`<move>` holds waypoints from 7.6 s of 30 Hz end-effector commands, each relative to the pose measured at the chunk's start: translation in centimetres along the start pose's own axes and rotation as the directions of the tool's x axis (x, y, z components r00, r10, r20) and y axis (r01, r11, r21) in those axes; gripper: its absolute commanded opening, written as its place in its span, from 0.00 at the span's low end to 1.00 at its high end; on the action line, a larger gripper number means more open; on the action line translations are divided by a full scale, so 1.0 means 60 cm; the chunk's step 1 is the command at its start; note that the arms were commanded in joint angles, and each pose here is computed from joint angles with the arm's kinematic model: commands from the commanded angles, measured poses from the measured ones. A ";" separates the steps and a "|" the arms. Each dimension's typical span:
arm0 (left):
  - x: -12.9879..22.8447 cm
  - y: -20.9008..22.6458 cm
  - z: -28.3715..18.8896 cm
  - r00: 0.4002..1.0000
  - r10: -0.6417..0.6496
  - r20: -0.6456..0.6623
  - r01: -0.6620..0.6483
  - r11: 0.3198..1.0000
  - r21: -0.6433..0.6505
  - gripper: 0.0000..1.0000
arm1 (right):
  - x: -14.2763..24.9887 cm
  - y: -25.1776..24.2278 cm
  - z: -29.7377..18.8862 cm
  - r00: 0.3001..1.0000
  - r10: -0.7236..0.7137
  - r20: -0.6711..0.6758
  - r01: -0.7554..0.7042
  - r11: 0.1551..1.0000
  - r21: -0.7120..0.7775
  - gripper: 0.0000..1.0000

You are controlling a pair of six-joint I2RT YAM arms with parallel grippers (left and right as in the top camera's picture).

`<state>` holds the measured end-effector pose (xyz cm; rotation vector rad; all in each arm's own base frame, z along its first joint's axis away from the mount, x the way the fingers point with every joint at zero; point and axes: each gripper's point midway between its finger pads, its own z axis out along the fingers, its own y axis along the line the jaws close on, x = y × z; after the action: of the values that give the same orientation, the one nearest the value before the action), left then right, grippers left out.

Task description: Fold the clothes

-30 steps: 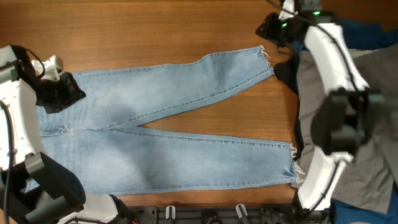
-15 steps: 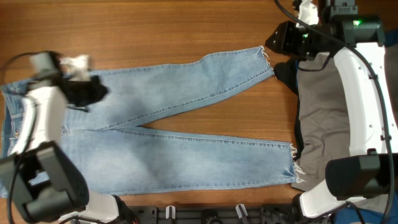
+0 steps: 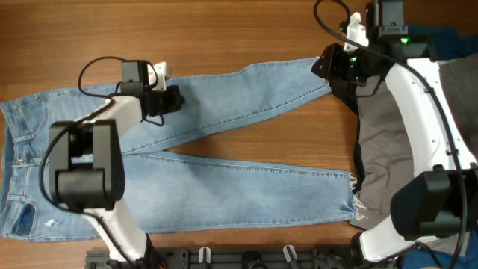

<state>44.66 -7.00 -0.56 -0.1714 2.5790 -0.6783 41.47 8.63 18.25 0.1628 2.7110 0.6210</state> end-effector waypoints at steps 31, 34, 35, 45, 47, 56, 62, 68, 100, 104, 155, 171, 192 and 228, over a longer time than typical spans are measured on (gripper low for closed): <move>-0.052 0.013 -0.377 0.914 -0.311 -0.261 0.236 0.930 -0.282 0.08 | -0.030 -0.196 0.417 0.912 0.379 0.155 -0.388 0.921 0.034 0.04; -0.061 0.026 -0.382 0.915 -0.329 -0.231 0.259 0.922 -0.287 0.15 | -0.125 -0.200 0.398 0.856 0.412 0.312 -0.424 0.905 -0.032 0.04; -0.064 0.029 -0.383 0.913 -0.343 -0.220 0.278 0.918 -0.282 0.16 | -0.170 -0.192 0.379 0.836 0.400 0.376 -0.401 0.913 -0.078 0.04; -0.022 0.040 -0.404 0.869 -0.402 -0.288 0.293 0.888 -0.355 0.13 | -0.247 -0.084 0.254 0.937 0.274 0.216 -0.235 0.953 -0.191 0.17; -0.021 0.039 -0.405 0.868 -0.401 -0.293 0.291 0.889 -0.354 0.13 | -0.170 -0.107 0.266 0.935 0.352 0.047 -0.347 0.934 -0.089 0.27; -0.029 0.042 -0.402 0.880 -0.384 -0.278 0.280 0.894 -0.349 0.18 | -0.057 -0.174 0.327 0.919 0.393 -0.002 -0.380 0.890 0.250 0.04; -0.030 0.050 -0.403 0.885 -0.379 -0.270 0.268 0.889 -0.371 0.20 | -0.141 -0.179 0.448 0.866 0.473 0.161 -0.474 0.880 -0.030 0.04; -0.027 0.076 -0.416 0.887 -0.386 -0.254 0.249 0.862 -0.442 0.16 | -0.301 -0.113 0.273 0.882 0.344 0.321 -0.241 0.916 -0.320 0.04; 0.016 0.188 -0.717 0.693 -0.641 0.329 0.719 0.580 -0.383 0.54 | 0.447 -0.169 0.209 0.814 0.485 -0.319 -0.295 0.819 0.493 0.06; 0.032 0.202 -0.694 0.654 -0.688 0.314 0.751 0.540 -0.380 0.67 | 0.342 -0.184 0.236 0.848 0.506 -0.159 -0.432 0.832 0.348 0.04; 0.376 0.586 -0.508 0.172 -0.826 0.537 0.920 -0.060 -0.388 0.04 | 0.265 -0.123 0.035 0.891 0.449 -0.069 -0.397 0.842 0.364 0.38; 0.385 0.572 -0.503 0.158 -0.847 0.508 0.914 -0.070 -0.400 0.04 | 0.344 -0.298 0.078 0.667 0.744 -0.047 -0.623 0.592 0.511 0.55; 0.286 0.457 -0.671 0.197 -0.730 0.654 0.954 -0.011 -0.299 0.04 | 0.148 -0.131 -0.165 0.886 0.444 0.132 -0.463 0.866 0.191 0.04; 0.089 0.457 -0.628 0.503 -0.476 0.721 0.863 0.230 -0.450 0.04 | -0.227 -0.054 0.146 0.888 0.281 0.364 -0.246 0.959 -0.140 0.04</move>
<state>20.43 31.12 13.57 -1.7270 1.9752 0.3111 55.74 5.33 13.95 0.6154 2.3324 0.6422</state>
